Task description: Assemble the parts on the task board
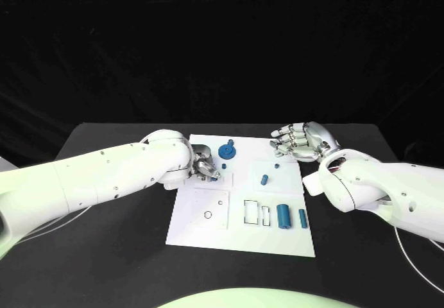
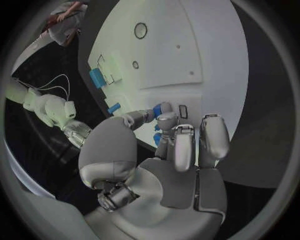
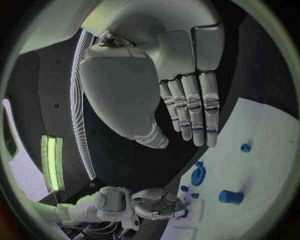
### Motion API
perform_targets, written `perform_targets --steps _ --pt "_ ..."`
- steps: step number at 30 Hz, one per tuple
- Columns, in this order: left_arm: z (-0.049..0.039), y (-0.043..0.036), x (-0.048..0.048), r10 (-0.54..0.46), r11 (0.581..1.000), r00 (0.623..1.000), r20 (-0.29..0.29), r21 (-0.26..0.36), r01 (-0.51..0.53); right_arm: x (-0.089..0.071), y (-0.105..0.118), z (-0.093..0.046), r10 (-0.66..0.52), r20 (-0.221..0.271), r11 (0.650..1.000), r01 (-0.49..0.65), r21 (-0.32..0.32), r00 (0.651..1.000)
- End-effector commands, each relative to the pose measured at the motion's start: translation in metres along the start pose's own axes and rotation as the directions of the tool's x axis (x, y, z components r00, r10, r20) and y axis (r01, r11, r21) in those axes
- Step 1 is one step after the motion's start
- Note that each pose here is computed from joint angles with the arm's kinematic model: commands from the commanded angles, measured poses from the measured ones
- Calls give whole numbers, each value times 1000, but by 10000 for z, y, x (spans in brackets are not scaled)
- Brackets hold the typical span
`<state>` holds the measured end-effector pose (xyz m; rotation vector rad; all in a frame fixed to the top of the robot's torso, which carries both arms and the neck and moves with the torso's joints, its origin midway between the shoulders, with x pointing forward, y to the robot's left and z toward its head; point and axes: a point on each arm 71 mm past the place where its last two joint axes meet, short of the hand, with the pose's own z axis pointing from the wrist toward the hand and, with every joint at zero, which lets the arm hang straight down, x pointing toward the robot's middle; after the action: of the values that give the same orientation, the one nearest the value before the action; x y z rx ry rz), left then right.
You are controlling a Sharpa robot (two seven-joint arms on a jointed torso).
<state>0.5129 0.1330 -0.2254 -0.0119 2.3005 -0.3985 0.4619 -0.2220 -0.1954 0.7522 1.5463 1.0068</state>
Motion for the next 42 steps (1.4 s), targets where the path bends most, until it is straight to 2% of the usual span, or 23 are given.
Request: perform_targets --steps 1,17,42 --pt "11 19 40 3 1000 999 -41 -21 -4 18 13 0 -2 -19 1000 2 -12 1000" --pt "25 92 14 -3 999 999 -43 -51 0 14 11 0 -3 -18 1000 2 -12 1000" --pt "-11 98 -16 -26 999 999 -23 -40 25 13 3 5 -4 -16 1000 4 -11 1000"
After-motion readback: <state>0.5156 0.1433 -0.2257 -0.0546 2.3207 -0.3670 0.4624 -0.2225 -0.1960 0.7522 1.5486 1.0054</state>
